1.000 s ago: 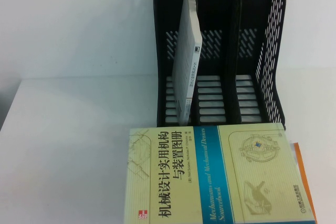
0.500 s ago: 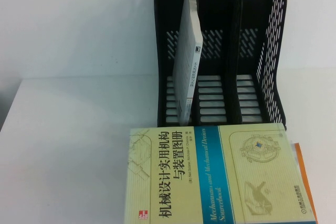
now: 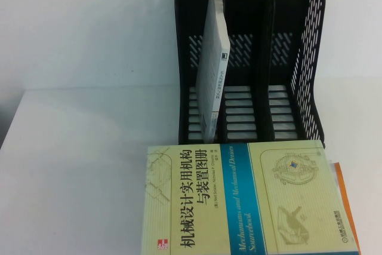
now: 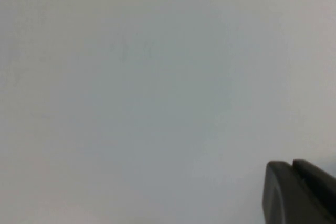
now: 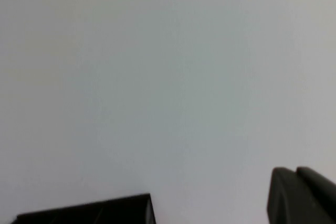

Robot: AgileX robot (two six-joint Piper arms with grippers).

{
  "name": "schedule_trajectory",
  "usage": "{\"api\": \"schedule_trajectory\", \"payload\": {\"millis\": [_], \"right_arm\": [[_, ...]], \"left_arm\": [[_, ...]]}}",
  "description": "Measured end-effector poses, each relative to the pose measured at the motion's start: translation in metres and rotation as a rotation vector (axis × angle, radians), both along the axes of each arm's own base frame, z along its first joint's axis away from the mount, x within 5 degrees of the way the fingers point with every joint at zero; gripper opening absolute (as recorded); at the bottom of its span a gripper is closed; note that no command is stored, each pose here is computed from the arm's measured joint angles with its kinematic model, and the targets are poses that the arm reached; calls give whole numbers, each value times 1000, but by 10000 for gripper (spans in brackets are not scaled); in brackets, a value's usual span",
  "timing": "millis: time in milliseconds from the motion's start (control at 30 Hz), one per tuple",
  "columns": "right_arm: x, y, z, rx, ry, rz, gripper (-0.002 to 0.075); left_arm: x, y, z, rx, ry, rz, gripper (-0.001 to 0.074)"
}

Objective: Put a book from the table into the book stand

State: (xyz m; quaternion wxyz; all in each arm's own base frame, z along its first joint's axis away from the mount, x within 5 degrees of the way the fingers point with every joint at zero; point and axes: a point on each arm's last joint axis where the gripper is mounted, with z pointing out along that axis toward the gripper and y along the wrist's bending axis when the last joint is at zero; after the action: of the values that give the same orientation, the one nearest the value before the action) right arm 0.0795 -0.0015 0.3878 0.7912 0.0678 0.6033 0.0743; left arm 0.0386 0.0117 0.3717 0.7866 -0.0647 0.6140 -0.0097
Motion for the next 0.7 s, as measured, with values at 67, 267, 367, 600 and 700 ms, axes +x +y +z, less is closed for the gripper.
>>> {"api": "schedule_trajectory", "payload": {"millis": [67,267,367,600,700], "right_arm": [[8,-1,-5,6,56,-4,-3],[9,-2,-12,142,137,11,-3],[3,-2,-15,172,158,14,-3],[2,5,-34,312,319,98,-3],[13,9,-50,200,463,110,-3]], "left_arm": [[5,3,-1,-86,74,20,-3],[8,5,-9,-258,170,21,-3],[8,3,-11,-313,190,3,-3],[12,-2,-19,-474,266,-60,-3],[20,-4,-25,-503,317,-65,-3]]}}
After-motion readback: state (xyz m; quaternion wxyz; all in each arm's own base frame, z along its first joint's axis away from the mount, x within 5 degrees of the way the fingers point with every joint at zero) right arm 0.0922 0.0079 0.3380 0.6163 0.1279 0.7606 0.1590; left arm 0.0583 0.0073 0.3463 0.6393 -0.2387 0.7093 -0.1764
